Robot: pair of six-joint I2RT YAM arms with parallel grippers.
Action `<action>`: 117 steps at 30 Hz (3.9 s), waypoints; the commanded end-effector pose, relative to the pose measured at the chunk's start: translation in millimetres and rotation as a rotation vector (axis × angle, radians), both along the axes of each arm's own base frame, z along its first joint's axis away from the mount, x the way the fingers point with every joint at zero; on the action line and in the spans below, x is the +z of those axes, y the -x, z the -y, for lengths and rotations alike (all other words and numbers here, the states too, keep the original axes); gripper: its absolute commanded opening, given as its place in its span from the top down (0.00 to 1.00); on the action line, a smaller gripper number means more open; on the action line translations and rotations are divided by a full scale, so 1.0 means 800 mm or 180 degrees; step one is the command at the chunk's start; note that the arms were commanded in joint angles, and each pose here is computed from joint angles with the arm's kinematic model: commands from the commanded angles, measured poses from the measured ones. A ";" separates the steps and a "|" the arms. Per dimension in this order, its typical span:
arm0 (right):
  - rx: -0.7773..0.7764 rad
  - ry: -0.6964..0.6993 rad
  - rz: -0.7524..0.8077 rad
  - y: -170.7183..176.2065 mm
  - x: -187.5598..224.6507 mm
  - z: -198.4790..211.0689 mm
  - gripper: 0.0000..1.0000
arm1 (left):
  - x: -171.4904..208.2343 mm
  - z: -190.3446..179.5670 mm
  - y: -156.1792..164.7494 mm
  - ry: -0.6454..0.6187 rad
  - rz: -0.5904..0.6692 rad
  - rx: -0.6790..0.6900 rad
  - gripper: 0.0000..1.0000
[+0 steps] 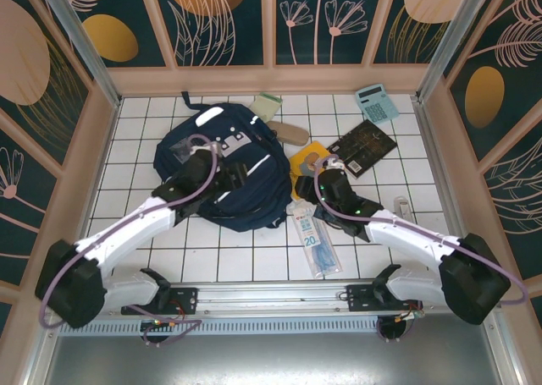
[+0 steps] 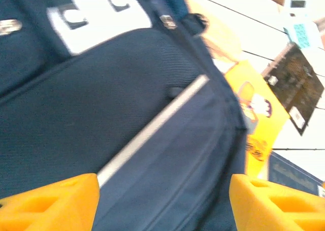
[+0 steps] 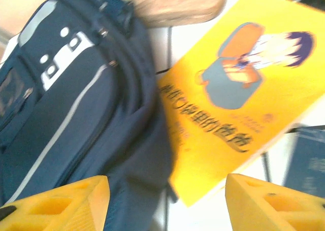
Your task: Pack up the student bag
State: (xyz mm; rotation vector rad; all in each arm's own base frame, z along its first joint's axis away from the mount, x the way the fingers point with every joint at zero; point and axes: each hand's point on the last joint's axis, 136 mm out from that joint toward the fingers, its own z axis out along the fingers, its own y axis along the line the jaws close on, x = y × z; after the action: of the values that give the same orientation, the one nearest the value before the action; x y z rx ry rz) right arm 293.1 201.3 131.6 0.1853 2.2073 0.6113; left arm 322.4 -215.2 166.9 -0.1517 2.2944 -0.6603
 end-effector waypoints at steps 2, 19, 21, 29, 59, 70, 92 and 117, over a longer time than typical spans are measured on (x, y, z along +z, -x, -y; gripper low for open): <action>-0.0244 -0.0021 0.0047 -0.006 -0.002 0.037 0.37 | 0.035 0.076 -0.032 0.0147 0.0373 -0.0528 0.30; -0.0608 -0.0292 -0.0147 -0.066 -0.038 0.093 0.55 | -0.059 0.240 -0.149 0.0027 0.0152 -0.1186 0.32; -0.0603 -0.0295 -0.0191 -0.069 -0.044 0.093 0.55 | -0.073 0.249 -0.159 0.0056 0.0076 -0.1142 0.31; -0.0595 -0.0240 -0.0245 -0.077 -0.058 0.091 0.53 | -0.128 0.232 -0.173 -0.0153 -0.0240 -0.0749 0.30; -0.0597 0.0018 -0.0561 -0.109 -0.099 0.083 0.50 | -0.177 0.176 -0.150 -0.0162 -0.0416 -0.0929 0.28; -0.0452 -0.0051 -0.0732 -0.122 -0.127 0.063 0.50 | -0.189 0.183 -0.122 -0.0163 -0.0565 -0.1312 0.27; -0.0271 -0.0206 -0.0862 -0.123 -0.123 0.009 0.47 | -0.199 0.151 -0.109 -0.0657 -0.0584 -0.1164 0.27; -0.0204 -0.0294 -0.0659 -0.156 -0.104 0.002 0.47 | -0.067 0.228 -0.074 0.1320 -0.0487 -0.1945 0.35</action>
State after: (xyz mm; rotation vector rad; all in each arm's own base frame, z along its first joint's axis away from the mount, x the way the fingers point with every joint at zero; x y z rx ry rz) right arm 410.0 177.3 33.9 0.4428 2.3951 0.5756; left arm 383.1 -382.1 66.7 0.2689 2.4546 -1.3387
